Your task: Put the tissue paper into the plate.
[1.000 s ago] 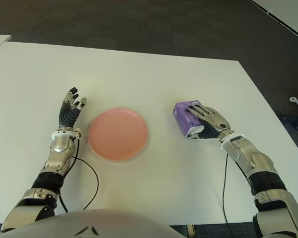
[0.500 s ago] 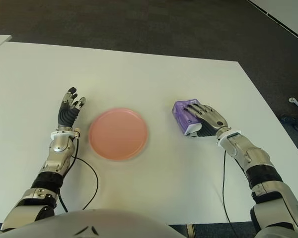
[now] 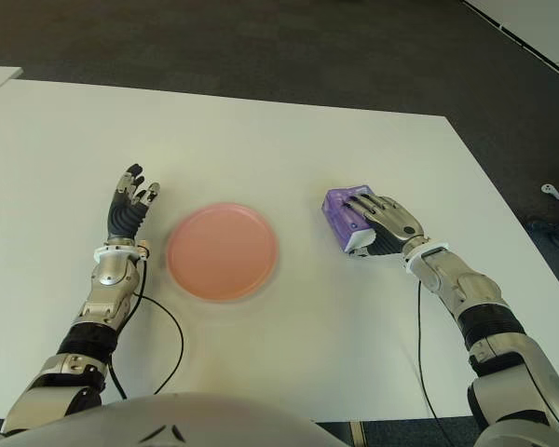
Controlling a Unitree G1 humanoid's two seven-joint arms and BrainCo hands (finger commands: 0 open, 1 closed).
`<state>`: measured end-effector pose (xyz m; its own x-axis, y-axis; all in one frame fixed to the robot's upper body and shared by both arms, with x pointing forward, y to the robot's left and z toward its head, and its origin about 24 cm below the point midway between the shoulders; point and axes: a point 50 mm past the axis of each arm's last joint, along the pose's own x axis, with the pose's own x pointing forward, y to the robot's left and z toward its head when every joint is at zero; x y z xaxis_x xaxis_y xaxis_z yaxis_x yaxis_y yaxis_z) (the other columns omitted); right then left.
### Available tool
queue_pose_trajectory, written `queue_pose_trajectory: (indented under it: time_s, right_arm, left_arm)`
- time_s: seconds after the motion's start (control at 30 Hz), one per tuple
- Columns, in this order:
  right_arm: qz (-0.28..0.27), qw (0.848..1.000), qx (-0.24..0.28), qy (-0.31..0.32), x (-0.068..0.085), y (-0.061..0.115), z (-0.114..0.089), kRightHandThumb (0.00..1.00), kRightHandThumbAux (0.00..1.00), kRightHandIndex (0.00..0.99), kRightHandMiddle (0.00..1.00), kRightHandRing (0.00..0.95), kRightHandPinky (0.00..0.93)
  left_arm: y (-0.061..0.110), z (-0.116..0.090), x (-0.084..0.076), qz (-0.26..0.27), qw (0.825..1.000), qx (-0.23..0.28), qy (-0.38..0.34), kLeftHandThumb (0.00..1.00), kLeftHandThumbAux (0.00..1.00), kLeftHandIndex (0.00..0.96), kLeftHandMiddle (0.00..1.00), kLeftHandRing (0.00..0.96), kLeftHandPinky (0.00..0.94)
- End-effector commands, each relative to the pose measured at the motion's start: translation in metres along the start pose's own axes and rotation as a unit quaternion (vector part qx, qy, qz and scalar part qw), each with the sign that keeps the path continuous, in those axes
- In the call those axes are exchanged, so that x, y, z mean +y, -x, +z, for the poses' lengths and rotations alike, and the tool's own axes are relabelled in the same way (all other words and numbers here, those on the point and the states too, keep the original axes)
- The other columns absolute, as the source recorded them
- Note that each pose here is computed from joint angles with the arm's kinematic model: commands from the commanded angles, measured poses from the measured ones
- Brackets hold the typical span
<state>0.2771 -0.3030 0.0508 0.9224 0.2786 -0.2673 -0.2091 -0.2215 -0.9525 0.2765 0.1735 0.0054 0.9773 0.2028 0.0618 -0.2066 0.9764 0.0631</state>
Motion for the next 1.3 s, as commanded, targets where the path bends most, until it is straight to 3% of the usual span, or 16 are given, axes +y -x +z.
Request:
queue_pose_trajectory:
  time_s: [0.03,0.4,0.43,0.5,0.53,0.57,0.6,0.63,0.7,0.77,0.97,1.3]
  right_arm:
    - [0.121,0.992,-0.036,0.005,0.055,0.003,0.027,0.326,0.559,0.0,0.014,0.0,0.0]
    - [0.098,0.994,-0.041,-0.028,0.06,0.004,0.03,0.372,0.568,0.003,0.045,0.021,0.025]
    - [0.093,0.994,-0.036,-0.034,0.062,0.004,0.031,0.421,0.549,0.067,0.121,0.112,0.136]
    - [0.083,0.995,-0.025,-0.044,0.066,0.002,0.034,0.466,0.532,0.123,0.187,0.192,0.232]
    - [0.054,0.997,-0.003,-0.05,0.073,0.0,0.038,0.513,0.515,0.19,0.273,0.281,0.32]
    - [0.034,0.998,0.013,-0.052,0.077,-0.002,0.041,0.587,0.58,0.277,0.407,0.425,0.46]
    - [0.008,0.998,0.03,-0.047,0.082,-0.003,0.044,0.613,0.604,0.308,0.455,0.476,0.511]
    - [-0.008,0.998,0.039,-0.042,0.086,-0.003,0.046,0.654,0.637,0.354,0.551,0.576,0.618]
    - [-0.044,0.997,0.051,-0.026,0.09,-0.002,0.05,0.69,0.668,0.396,0.641,0.668,0.716]
    - [-0.096,0.994,0.054,-0.018,0.084,-0.002,0.049,0.718,0.689,0.422,0.732,0.752,0.795]
    - [-0.216,0.974,0.051,-0.032,0.063,-0.006,0.052,0.741,0.704,0.438,0.843,0.847,0.857]
    - [-0.253,0.965,0.061,-0.045,0.061,-0.008,0.055,0.748,0.708,0.44,0.906,0.899,0.874]
  left_arm:
    - [0.002,-0.003,0.002,-0.002,1.0,0.008,-0.005,0.0,0.575,0.0,0.0,0.0,0.0]
    - [0.002,-0.001,0.003,-0.003,1.0,-0.001,-0.011,0.0,0.565,0.002,0.0,0.0,0.0]
    - [0.002,-0.001,0.003,-0.004,1.0,0.0,-0.011,0.0,0.566,0.002,0.0,0.0,0.0]
    - [0.002,-0.001,0.003,-0.006,1.0,0.001,-0.01,0.0,0.567,0.002,0.0,0.0,0.0]
    - [0.002,-0.002,0.003,-0.006,1.0,0.004,-0.009,0.0,0.568,0.001,0.0,0.0,0.0]
    - [0.002,-0.002,0.002,-0.006,1.0,0.005,-0.007,0.0,0.569,0.0,0.0,0.0,0.0]
    - [0.002,-0.003,0.002,-0.006,1.0,0.007,-0.006,0.0,0.57,0.0,0.0,0.0,0.0]
    - [0.002,-0.003,0.002,-0.006,1.0,0.008,-0.005,0.0,0.571,0.0,0.0,0.0,0.0]
    - [0.001,-0.003,0.002,-0.004,1.0,0.009,-0.004,0.0,0.571,0.0,0.0,0.0,0.0]
    - [0.001,-0.003,0.001,-0.004,1.0,0.009,-0.003,0.0,0.568,0.0,0.0,0.0,0.0]
    - [0.0,-0.002,-0.002,-0.003,1.0,0.008,-0.006,0.0,0.55,0.0,0.0,0.0,0.0]
    - [-0.001,0.0,-0.002,-0.009,1.0,0.008,-0.007,0.0,0.543,0.0,0.0,0.0,0.0]
